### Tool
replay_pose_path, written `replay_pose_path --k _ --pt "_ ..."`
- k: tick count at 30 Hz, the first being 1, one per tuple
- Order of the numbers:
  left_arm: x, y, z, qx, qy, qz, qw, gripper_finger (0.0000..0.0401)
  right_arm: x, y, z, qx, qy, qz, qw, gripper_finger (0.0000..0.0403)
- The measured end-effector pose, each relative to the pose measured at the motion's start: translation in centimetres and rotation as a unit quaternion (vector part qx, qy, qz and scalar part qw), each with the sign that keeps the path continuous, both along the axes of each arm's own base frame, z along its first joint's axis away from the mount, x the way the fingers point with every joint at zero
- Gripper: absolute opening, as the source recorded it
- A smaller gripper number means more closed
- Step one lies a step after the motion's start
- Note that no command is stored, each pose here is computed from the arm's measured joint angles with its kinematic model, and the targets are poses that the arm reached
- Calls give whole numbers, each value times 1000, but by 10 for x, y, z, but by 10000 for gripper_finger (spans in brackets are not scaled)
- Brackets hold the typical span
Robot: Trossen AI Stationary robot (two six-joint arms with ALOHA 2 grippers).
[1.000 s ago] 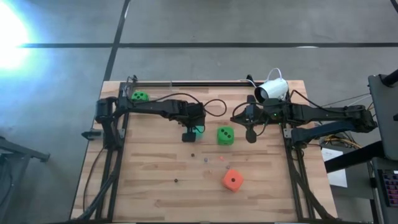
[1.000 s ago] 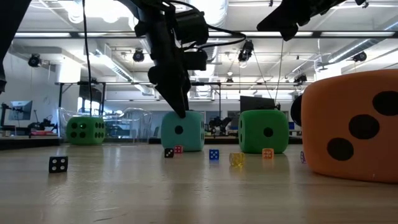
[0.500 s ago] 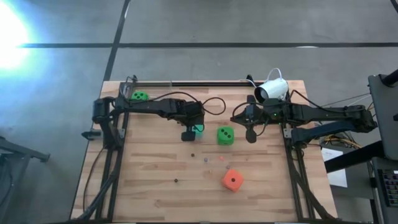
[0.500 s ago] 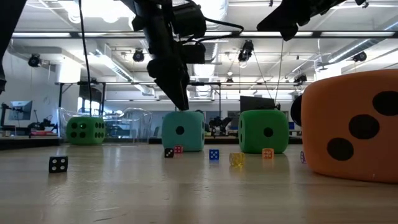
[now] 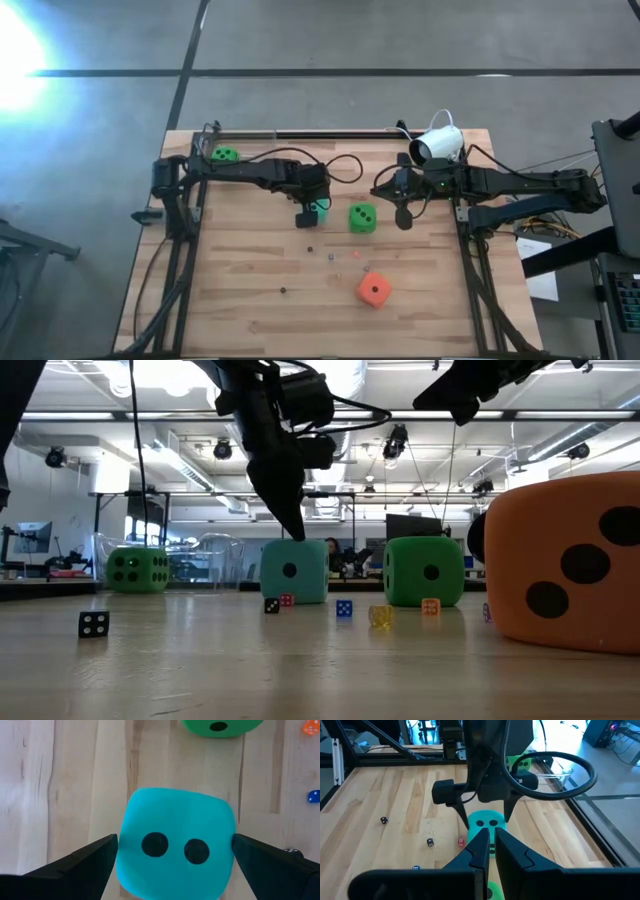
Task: Pick & Place Dice
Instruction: Put the large blue die into the transparent bin
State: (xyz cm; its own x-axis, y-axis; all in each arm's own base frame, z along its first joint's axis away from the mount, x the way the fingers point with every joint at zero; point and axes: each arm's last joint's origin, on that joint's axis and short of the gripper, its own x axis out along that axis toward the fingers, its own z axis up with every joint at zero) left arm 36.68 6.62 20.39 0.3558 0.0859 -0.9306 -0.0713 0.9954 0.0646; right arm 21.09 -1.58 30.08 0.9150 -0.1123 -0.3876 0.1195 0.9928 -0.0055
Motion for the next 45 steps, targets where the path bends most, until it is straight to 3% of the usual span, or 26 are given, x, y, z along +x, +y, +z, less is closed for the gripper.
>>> replay_pose_path --k 11,45 --pt "3 -1 12 7 -4 -8 1000 394 0 0 0 0 0 0 1000 27" --pt "-2 -2 -5 -2 10 11 1000 394 0 0 0 0 0 0 1000 27"
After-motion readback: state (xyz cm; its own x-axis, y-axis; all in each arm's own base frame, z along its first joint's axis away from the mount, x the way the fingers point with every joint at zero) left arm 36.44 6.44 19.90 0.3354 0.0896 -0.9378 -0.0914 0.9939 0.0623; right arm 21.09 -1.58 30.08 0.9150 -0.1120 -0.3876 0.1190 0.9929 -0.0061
